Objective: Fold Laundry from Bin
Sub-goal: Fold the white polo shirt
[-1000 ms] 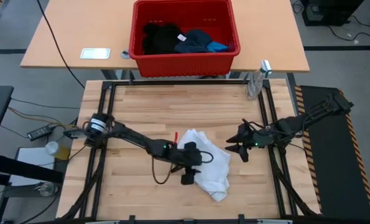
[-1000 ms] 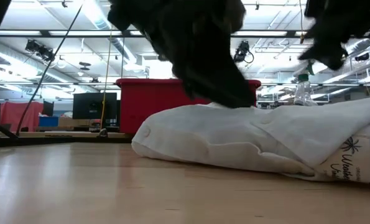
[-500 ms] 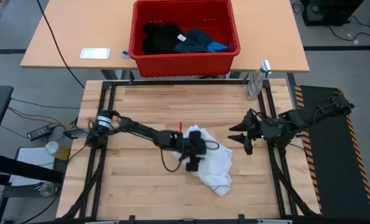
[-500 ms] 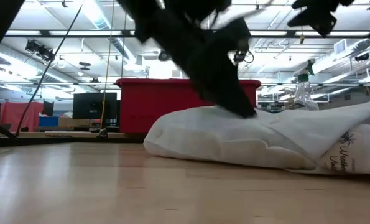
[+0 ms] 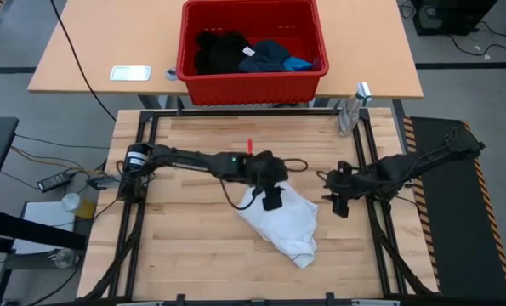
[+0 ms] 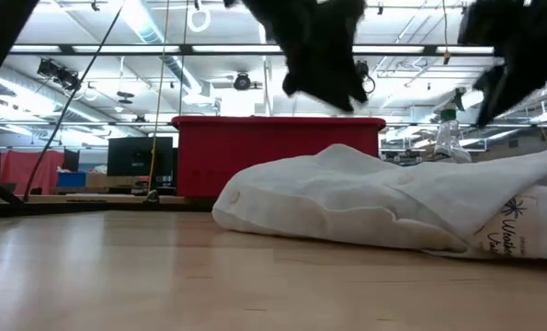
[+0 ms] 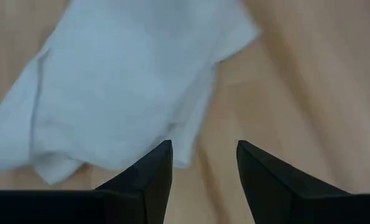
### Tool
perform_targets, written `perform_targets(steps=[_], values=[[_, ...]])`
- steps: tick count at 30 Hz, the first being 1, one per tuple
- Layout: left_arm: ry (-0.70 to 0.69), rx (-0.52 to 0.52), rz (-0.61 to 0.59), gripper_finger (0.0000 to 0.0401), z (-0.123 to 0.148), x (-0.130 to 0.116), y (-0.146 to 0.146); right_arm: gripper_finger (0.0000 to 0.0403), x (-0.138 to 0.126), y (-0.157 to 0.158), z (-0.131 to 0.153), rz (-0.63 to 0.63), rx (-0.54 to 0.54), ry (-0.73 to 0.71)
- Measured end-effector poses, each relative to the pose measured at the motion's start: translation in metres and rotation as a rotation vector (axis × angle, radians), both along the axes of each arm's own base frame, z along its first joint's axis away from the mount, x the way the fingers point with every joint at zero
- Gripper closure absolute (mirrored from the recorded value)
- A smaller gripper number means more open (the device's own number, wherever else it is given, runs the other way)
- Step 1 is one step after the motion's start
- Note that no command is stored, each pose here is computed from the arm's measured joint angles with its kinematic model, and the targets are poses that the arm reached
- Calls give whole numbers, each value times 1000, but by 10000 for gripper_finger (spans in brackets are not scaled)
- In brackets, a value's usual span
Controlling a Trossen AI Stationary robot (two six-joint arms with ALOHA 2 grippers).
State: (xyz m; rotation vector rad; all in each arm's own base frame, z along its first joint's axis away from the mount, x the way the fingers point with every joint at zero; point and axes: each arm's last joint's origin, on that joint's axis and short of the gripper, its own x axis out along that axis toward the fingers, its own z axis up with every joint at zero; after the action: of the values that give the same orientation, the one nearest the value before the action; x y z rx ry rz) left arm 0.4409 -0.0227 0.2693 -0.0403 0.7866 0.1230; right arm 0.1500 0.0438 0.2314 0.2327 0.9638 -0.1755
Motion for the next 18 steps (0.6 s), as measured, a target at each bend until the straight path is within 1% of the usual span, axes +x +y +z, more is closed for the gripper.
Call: perform_targets(steps=[2,4,6,8,9,11,14,15,16,18], values=[[-10,28,-17,207,14,-8,-9,218,3,0,-20,3,38,34],[25,93,-23,215,21,-19,-20,220,6,-2,-34,-22,44,43],[48,158,-20,226,26,-27,-31,222,11,-3,-43,-17,20,30],[63,183,-35,238,28,-33,-41,223,17,-5,-53,2,-9,36],[56,181,-44,244,32,-36,-45,224,22,-7,-57,9,-15,41],[70,170,-53,255,27,-46,-53,224,32,-11,-66,10,-21,72],[61,107,-14,267,13,-67,-60,224,41,-18,-79,-18,-40,174],[52,82,13,271,12,-77,-61,224,46,-20,-81,-27,-41,177],[25,62,49,274,15,-86,-61,224,50,-21,-82,-26,-45,177],[-58,31,110,277,30,-108,-63,224,57,-20,-86,24,-41,175]])
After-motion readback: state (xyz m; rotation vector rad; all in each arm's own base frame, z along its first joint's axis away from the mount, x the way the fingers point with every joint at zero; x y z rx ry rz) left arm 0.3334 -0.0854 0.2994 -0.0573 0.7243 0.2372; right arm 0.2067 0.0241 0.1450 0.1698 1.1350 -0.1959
